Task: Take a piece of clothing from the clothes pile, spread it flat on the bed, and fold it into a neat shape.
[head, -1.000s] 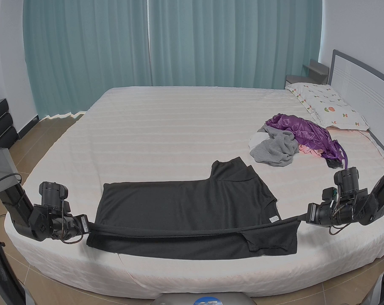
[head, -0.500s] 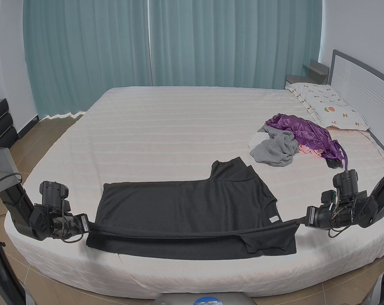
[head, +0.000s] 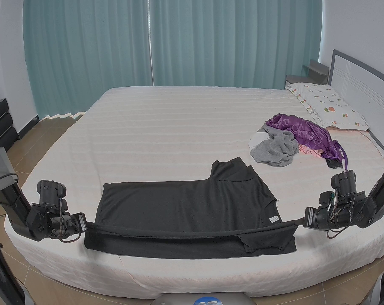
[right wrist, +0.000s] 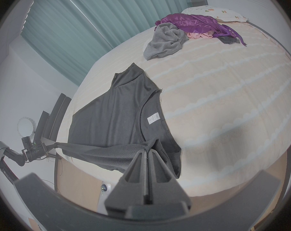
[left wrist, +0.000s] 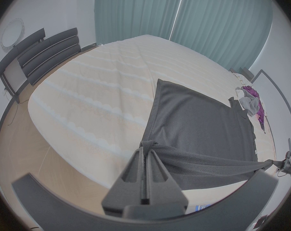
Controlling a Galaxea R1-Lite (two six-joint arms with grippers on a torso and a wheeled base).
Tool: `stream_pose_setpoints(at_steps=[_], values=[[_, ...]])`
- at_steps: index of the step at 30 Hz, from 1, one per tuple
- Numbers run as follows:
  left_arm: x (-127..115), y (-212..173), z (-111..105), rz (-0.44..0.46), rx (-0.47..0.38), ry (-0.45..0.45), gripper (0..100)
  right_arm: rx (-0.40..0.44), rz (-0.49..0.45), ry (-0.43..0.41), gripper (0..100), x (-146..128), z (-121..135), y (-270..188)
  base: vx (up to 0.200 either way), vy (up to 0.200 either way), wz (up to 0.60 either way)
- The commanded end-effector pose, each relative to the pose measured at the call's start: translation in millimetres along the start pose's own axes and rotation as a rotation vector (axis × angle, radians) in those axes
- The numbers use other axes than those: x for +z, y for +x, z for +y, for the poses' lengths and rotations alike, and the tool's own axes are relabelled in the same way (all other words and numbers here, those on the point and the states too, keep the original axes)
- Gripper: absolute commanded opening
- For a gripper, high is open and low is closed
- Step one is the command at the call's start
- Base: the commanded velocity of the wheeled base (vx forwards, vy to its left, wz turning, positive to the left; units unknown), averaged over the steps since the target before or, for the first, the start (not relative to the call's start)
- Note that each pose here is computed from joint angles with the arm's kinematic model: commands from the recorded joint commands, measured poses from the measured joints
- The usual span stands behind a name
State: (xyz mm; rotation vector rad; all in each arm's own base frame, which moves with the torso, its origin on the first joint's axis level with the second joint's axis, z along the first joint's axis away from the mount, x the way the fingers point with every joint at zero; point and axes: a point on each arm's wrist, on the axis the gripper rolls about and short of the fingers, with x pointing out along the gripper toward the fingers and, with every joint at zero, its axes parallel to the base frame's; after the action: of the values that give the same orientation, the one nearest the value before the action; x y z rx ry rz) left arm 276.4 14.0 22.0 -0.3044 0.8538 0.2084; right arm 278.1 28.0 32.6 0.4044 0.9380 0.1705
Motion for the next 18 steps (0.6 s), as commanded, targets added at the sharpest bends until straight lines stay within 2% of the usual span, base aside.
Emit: stream_pose_setpoints(at_steps=[1, 12, 18], values=[[-0.7, -5.6, 0.6, -0.007, 0.000, 0.001, 0, 0.009, -0.014, -0.009, 0, -1.4, 3.7, -8.6, 0.000, 0.000, 0.00], [5.3, 13.4, -2.4, 0.000, -0.002, -0.003, 0, -0.002, 0.016, 0.005, 0, 4.7, -1.6, 17.4, 0.000, 0.000, 0.00], [5.4, 37.1, -5.8, 0.027, -0.003, 0.001, 0, 0.001, 0.007, 0.060, 0, 17.2, -2.6, 38.1, 0.000, 0.000, 0.00]])
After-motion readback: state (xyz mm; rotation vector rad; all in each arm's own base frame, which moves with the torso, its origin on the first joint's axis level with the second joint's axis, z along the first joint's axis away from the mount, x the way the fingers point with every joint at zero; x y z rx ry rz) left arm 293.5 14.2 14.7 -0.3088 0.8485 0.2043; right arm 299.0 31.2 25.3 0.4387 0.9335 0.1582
